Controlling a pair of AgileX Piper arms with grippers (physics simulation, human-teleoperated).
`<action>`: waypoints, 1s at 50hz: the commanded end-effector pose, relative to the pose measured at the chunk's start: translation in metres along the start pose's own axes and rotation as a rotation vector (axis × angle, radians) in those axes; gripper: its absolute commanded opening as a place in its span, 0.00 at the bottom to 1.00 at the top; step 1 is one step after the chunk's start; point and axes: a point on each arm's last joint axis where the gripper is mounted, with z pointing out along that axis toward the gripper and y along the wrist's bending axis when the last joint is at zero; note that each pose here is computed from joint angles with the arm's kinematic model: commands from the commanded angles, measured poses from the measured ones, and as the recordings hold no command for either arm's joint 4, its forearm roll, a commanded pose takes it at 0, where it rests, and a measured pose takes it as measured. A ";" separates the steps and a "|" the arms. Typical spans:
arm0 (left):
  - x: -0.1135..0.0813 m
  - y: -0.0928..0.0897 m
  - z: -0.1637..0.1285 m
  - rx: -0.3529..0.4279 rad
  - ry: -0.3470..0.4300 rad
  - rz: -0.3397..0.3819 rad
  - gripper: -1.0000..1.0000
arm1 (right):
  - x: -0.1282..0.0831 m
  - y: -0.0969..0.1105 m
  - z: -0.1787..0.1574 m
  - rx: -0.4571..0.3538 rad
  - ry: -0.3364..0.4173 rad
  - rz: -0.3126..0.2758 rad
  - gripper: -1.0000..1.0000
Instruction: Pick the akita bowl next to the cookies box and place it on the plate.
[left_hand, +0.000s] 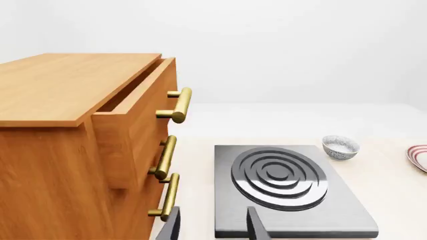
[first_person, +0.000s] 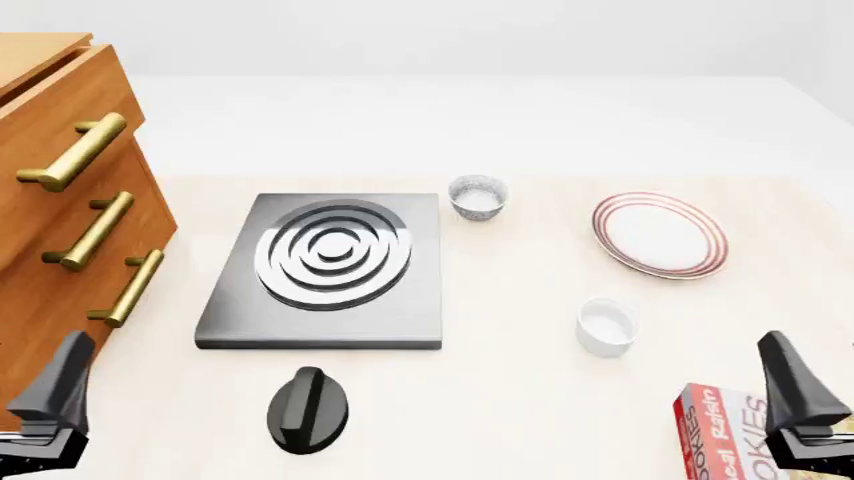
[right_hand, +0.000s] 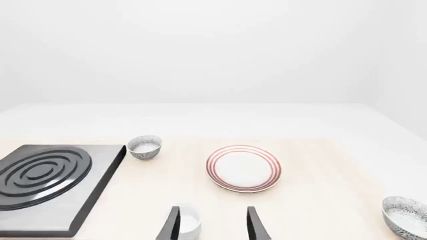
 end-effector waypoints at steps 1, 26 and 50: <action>-0.001 0.000 0.000 0.000 0.001 0.000 1.00 | -0.001 0.000 0.000 -0.005 0.003 0.000 1.00; -0.001 0.000 0.000 0.000 0.001 0.000 1.00 | -0.049 -0.001 -0.007 0.024 0.029 0.051 1.00; -0.001 0.000 0.000 0.000 0.001 0.000 1.00 | -0.148 -0.007 0.010 0.125 0.150 0.016 1.00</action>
